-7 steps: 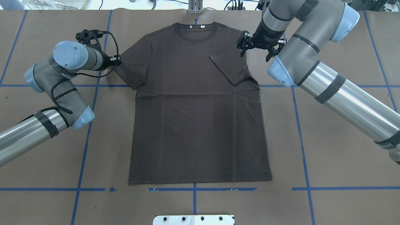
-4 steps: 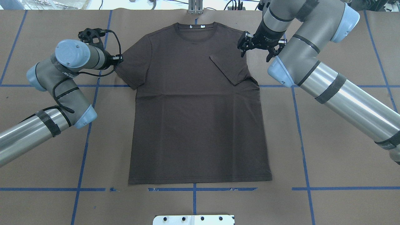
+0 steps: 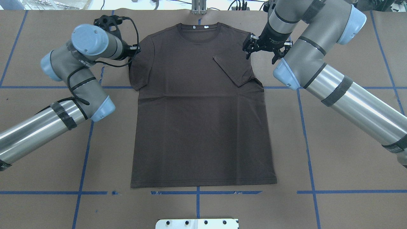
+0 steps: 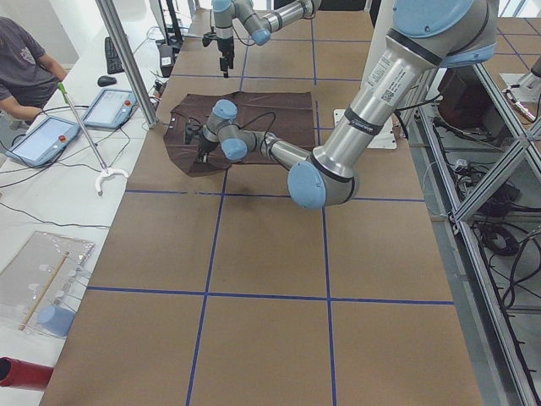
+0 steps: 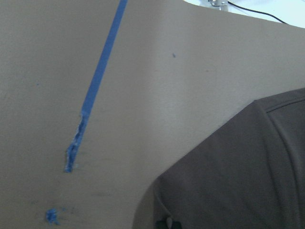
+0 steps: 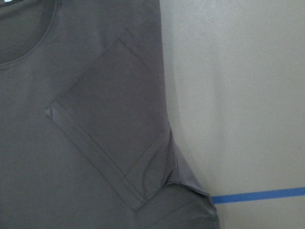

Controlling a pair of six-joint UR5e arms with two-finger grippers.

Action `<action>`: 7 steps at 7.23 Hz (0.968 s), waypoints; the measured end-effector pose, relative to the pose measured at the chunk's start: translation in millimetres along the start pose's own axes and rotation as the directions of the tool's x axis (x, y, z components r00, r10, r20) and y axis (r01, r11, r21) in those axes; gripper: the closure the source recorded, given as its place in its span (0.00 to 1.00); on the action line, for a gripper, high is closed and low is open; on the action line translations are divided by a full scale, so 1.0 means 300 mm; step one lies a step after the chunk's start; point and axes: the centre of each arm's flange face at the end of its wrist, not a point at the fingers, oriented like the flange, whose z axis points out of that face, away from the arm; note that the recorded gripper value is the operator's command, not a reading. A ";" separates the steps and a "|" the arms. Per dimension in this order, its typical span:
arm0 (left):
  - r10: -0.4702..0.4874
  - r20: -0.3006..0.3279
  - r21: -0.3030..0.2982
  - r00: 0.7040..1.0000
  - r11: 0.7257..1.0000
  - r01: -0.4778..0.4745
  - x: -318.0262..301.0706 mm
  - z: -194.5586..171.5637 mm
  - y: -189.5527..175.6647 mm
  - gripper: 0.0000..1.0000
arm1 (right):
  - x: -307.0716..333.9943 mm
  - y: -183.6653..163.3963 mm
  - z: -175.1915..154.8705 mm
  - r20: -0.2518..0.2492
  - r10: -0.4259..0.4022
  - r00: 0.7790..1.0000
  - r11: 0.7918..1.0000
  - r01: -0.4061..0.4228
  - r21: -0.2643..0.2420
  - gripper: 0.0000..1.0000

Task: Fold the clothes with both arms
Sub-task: 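Grasp the other sleeve with the left gripper and fold it inward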

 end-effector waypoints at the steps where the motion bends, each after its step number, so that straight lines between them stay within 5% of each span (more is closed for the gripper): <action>1: -0.028 -0.004 -0.004 1.000 1.000 0.028 0.115 -0.040 -0.022 1.00 | 0.003 0.001 0.002 -0.001 -0.001 1.000 1.000 0.001 0.000 0.00; 7: -0.116 -0.018 -0.056 0.993 0.992 0.115 0.467 -0.008 0.072 1.00 | 0.003 0.008 0.006 -0.002 -0.005 1.000 1.000 0.005 0.002 0.00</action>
